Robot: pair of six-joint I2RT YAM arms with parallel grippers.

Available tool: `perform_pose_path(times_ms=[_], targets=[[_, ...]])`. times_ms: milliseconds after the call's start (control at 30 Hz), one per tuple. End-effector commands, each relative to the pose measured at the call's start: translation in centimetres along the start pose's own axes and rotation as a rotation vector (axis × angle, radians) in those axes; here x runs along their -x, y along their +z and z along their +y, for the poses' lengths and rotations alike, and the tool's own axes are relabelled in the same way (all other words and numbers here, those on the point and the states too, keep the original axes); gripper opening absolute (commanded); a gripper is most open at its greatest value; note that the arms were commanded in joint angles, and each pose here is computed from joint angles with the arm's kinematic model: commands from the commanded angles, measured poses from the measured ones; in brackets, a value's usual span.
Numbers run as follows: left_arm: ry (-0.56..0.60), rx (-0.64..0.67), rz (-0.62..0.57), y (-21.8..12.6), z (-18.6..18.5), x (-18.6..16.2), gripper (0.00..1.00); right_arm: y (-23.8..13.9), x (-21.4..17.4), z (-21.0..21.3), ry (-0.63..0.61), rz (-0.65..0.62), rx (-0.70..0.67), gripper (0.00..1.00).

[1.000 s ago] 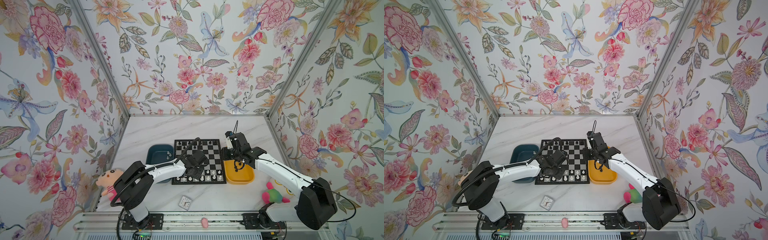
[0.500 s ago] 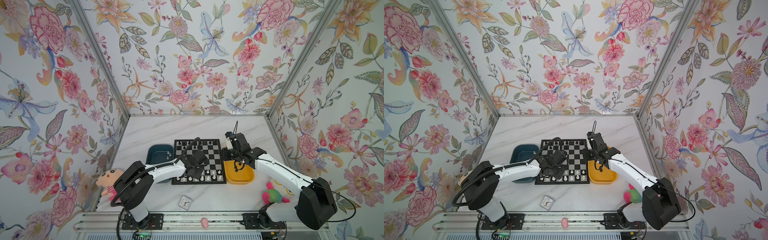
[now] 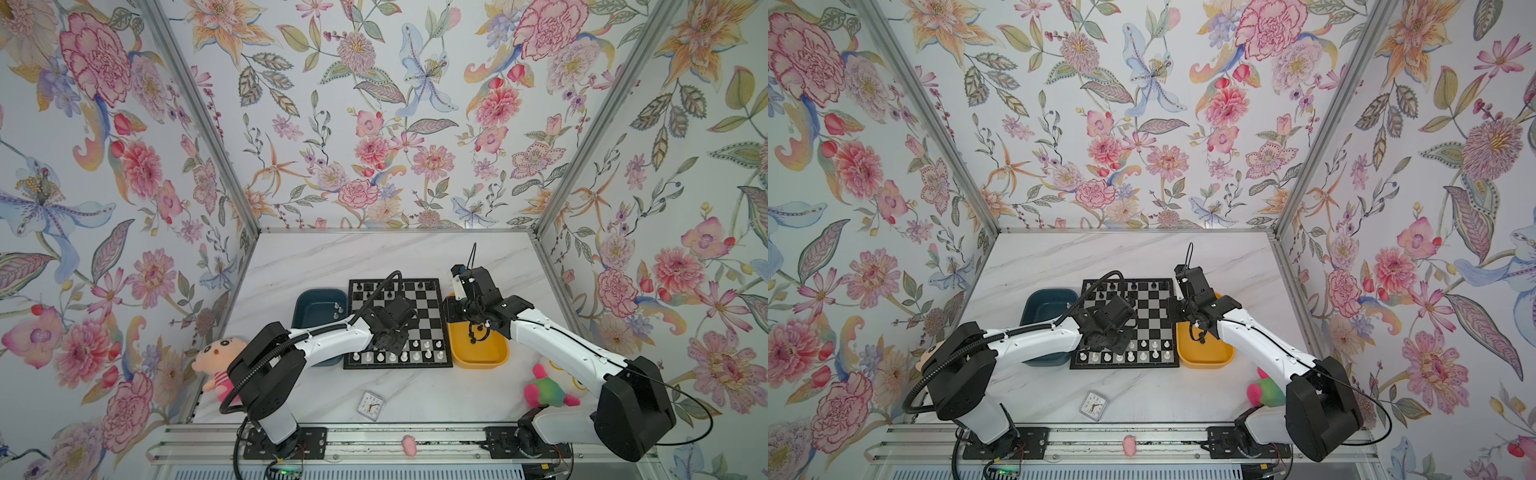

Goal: Set up the chess pieces on the board
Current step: 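Lower the white pawn onto the square beside the white pawns, open left gripper, then raise the open left gripper and swing it back over the teal tray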

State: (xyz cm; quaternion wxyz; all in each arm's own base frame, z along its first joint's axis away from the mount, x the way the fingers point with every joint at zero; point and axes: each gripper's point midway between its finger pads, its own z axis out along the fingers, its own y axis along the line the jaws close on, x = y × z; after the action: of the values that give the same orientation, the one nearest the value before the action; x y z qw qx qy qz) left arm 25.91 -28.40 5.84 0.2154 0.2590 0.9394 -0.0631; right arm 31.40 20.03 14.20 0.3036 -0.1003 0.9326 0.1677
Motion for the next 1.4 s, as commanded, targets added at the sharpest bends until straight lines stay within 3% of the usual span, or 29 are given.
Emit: perform_pose_path(times_ms=[0,200,333,633,1000,1367], targets=[[-0.011,0.036,-0.04,-1.4,0.3,1.3,0.22,-0.4,0.3,0.0,0.009,-0.028,0.0,0.29],[-0.061,0.099,-0.114,-4.3,3.0,3.1,0.22,-0.5,0.5,0.2,0.005,-0.033,0.003,0.29],[-0.13,0.14,-0.199,-8.4,6.4,4.1,0.22,-0.6,0.6,0.1,0.004,-0.034,0.003,0.29],[-0.294,0.277,-0.247,-12.3,14.9,1.7,0.29,0.0,0.6,0.0,0.003,-0.023,0.005,0.29],[-0.414,0.339,-0.155,-9.1,19.7,-0.9,0.29,0.3,0.4,-1.6,0.03,-0.013,-0.008,0.29],[-0.435,0.261,-0.036,-3.5,20.4,-2.9,0.25,1.2,0.2,-2.9,0.068,0.01,-0.005,0.28]])
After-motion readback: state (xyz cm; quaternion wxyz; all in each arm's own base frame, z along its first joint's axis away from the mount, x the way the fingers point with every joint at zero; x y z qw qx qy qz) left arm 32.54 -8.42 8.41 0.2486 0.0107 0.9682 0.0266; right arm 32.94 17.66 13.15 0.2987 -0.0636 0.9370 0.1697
